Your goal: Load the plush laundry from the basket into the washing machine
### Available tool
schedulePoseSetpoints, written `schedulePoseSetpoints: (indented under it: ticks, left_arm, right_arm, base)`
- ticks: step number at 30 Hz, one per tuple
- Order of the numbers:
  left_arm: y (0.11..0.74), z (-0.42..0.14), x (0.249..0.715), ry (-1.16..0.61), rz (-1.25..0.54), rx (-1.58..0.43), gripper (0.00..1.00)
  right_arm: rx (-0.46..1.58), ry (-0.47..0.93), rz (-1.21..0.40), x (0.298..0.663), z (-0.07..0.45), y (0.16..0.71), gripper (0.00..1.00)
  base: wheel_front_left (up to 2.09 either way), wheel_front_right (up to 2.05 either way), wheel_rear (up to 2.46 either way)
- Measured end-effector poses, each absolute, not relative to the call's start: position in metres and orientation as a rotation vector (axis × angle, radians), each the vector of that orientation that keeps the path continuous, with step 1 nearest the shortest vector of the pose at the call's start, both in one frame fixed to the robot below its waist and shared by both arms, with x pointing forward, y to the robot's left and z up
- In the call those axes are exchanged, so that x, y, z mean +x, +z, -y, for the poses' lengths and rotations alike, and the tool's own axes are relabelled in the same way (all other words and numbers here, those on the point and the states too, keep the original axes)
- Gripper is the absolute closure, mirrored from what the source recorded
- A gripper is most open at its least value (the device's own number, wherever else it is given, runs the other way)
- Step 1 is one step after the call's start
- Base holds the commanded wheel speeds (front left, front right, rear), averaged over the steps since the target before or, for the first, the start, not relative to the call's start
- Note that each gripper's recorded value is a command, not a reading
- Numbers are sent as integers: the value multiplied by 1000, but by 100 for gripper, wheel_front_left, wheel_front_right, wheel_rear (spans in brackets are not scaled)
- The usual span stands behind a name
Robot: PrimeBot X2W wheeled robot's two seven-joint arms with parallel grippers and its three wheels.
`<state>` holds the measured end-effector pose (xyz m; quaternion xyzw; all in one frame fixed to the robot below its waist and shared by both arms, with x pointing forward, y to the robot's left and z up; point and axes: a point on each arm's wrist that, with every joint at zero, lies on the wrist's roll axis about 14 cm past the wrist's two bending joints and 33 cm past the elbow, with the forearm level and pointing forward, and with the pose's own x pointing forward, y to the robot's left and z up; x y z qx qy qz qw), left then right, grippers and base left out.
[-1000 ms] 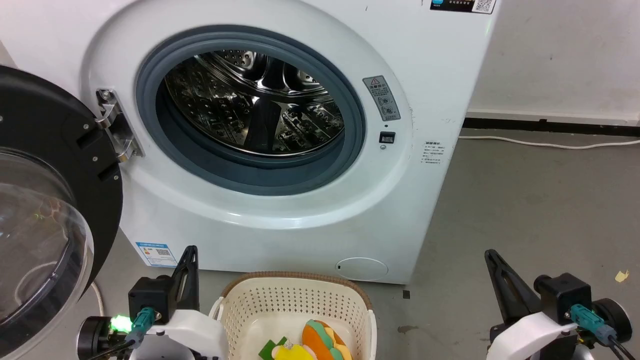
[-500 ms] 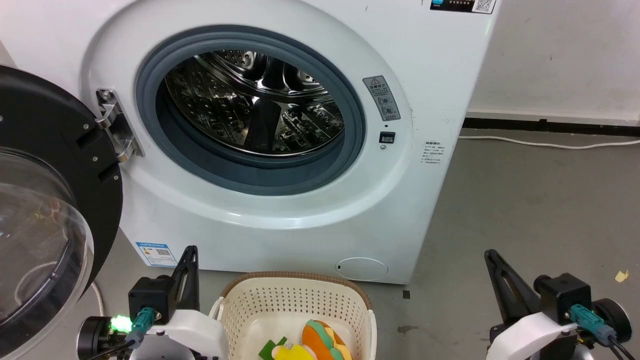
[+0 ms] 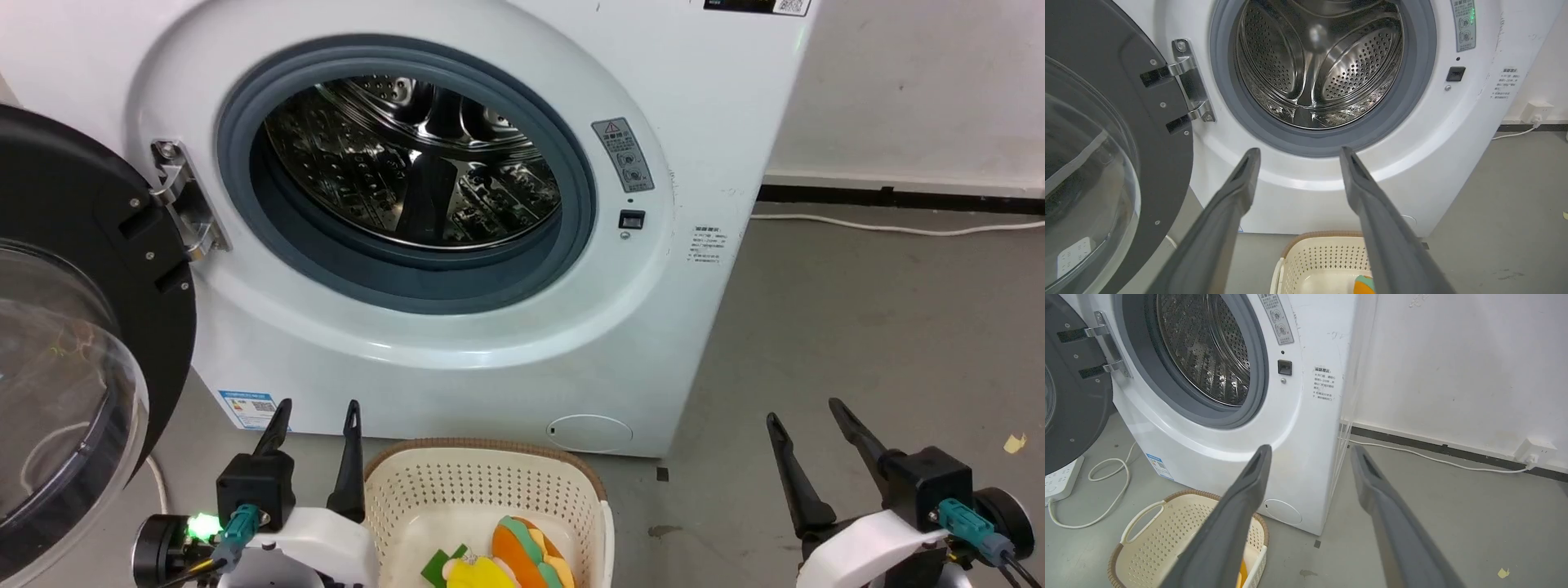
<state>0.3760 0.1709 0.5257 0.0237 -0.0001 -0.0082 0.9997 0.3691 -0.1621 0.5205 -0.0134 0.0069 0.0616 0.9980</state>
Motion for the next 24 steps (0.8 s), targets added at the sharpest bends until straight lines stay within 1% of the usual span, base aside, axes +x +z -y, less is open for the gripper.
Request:
schedulePoseSetpoints:
  ticks: [12, 24]
  left_arm:
    - [509, -154, 391, -70, -30, 49, 0]
    - [465, -130, 417, -167, -136, 65, 0]
  right_arm:
    - [3, 86, -39, 373, 174, 508, 0]
    - [33, 39, -62, 383, 190, 494, 0]
  base:
    - [0, 0, 0]
    - [0, 0, 0]
